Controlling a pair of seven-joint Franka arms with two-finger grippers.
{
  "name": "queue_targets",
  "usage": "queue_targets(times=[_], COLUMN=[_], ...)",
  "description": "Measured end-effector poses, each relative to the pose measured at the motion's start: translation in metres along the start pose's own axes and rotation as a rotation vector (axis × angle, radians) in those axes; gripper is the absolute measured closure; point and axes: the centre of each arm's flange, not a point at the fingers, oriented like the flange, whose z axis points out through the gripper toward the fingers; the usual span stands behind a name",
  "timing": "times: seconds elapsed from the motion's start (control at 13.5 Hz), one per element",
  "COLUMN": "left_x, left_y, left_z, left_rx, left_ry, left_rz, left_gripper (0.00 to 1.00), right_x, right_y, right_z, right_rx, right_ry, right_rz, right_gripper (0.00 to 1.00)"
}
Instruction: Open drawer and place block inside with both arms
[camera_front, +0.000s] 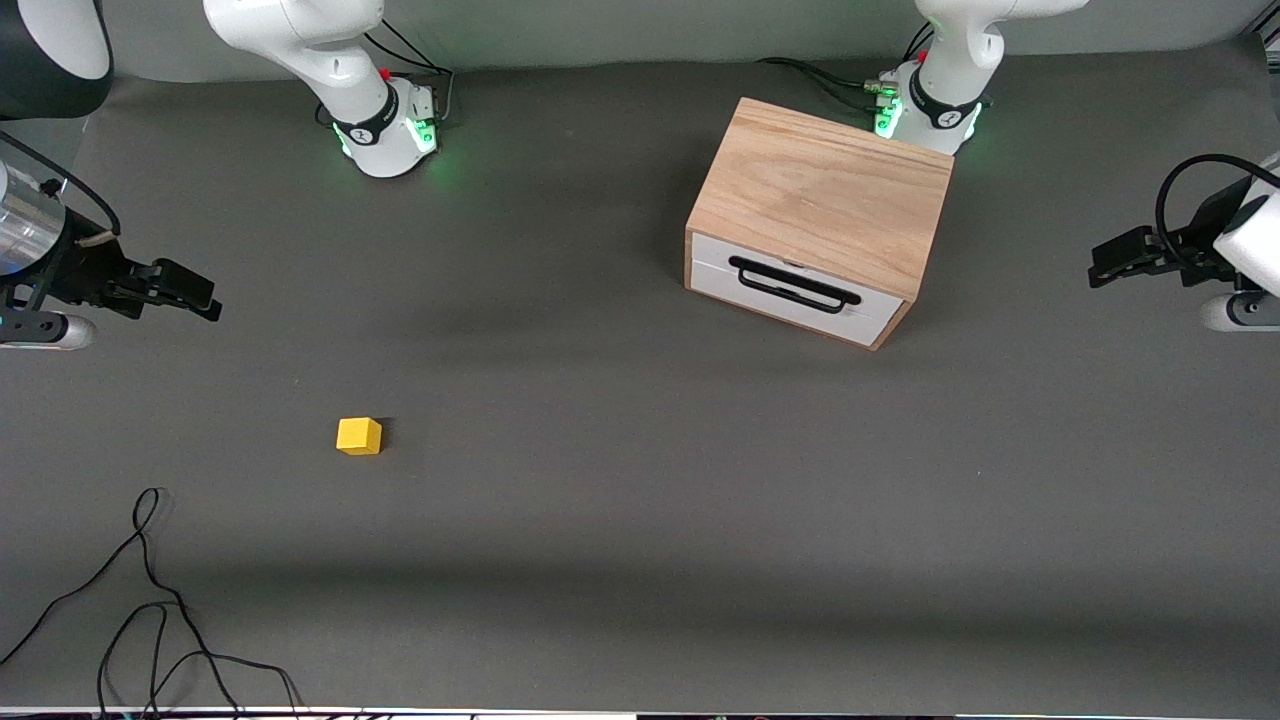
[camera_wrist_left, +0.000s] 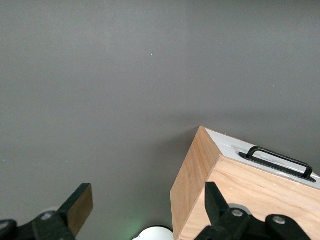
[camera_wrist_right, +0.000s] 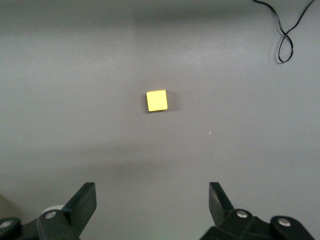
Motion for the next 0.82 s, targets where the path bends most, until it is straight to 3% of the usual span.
queue_targets(times=[0.67, 0.82], left_x=[0.000, 0.000], left_y=[0.003, 0.022], left_z=[0.001, 0.001], left_rx=[0.001, 0.004], left_ry=[-0.001, -0.001], left_rz=[-0.002, -0.059], left_gripper=[0.00, 0.00], right_x=[0.009, 0.014], right_y=[-0.001, -0.003], right_z=[0.003, 0.006], right_rx=[-0.003, -0.005], right_ry=[-0.001, -0.005], right_rz=[0.001, 0.000], right_gripper=[0.00, 0.00])
